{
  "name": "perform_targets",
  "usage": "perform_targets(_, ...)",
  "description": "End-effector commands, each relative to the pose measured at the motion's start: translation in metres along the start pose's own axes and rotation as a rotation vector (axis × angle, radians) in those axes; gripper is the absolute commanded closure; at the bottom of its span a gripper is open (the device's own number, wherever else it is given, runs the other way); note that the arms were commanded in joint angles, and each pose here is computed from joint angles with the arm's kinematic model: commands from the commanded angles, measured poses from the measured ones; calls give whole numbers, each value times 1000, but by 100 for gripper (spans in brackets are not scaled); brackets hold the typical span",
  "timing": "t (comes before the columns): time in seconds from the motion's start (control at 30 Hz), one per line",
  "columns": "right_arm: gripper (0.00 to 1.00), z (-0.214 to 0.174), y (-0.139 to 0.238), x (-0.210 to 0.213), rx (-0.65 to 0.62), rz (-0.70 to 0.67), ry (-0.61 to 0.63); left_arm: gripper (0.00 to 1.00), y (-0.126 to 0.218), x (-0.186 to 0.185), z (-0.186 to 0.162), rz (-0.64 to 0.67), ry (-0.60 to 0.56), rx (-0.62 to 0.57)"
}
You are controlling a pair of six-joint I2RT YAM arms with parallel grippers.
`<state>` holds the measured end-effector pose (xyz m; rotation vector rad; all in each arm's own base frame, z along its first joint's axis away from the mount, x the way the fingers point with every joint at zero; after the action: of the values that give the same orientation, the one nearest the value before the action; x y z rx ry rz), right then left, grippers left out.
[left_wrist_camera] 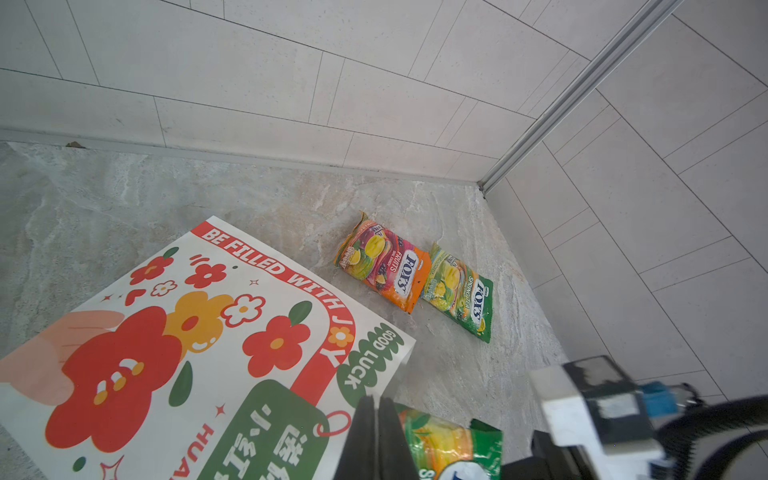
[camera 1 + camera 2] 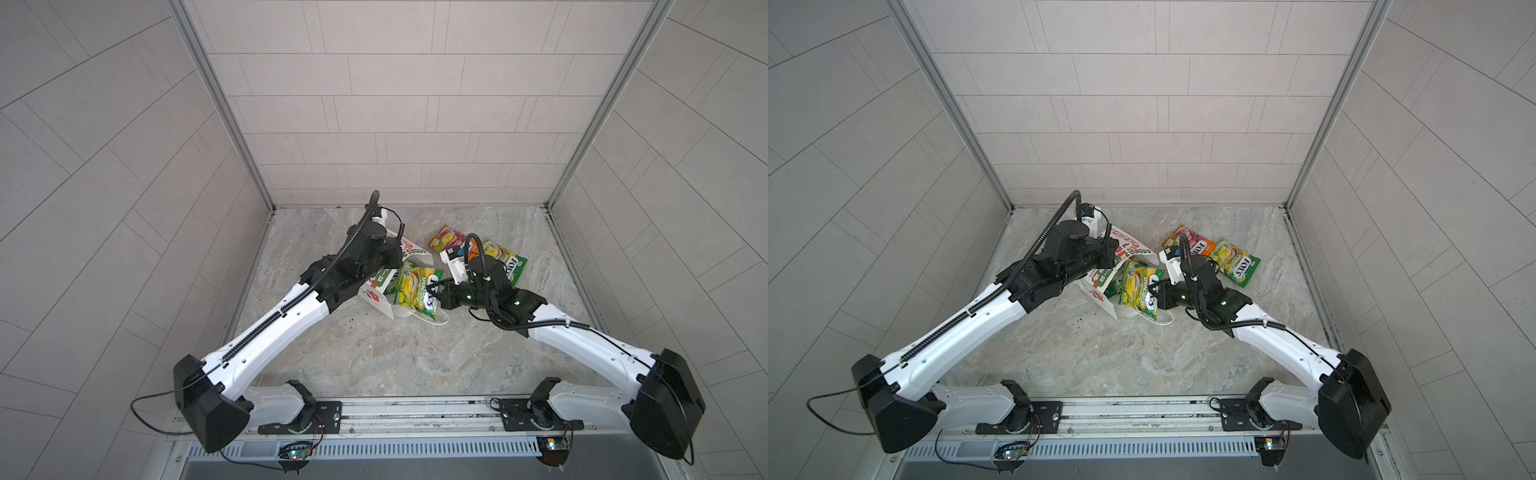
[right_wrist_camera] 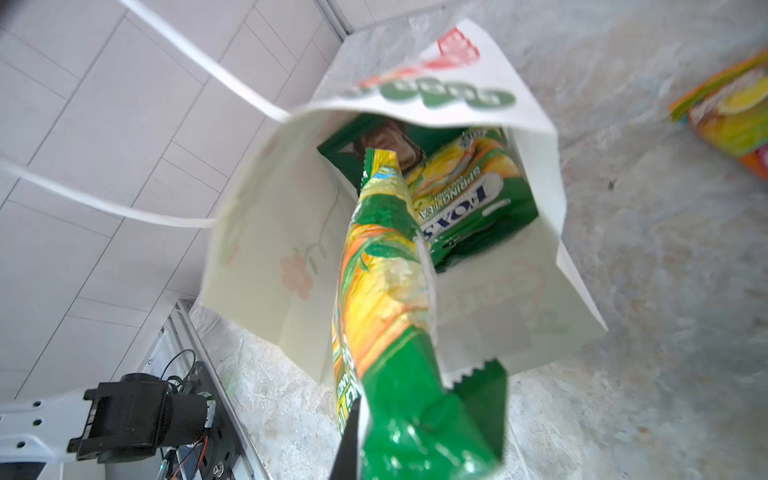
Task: Take the snacks out of the paper bag
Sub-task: 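Pull the green packet up out of the bag with the right gripper, then lower the green packet beside the other packets and open the right gripper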
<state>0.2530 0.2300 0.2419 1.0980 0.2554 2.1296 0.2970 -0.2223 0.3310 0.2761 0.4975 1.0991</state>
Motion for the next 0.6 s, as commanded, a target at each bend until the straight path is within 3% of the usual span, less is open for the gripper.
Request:
perform_targets(0.0, 100, 11, 31, 17, -11, 5, 112, 100, 9, 0, 10, 19, -7, -32)
perform_targets(0.3, 100, 34, 94, 35, -155, -22, 196, 100, 13, 6, 11, 51, -15, -42)
perform_targets(0.57, 100, 47, 123, 0, -241, -204, 155, 100, 20, 9, 13, 70, -29, -53)
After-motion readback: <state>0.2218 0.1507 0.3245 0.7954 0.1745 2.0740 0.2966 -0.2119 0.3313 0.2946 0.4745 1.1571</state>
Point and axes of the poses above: each gripper's point midway between its finger pads, its own y axis back along the fingers, its own x axis along the line the jaws close on, z = x × y, the point moved 4 cm from there along y, back along the fingers, and after that the axes turned 10 degrees about -y, right-handed, at the moved point
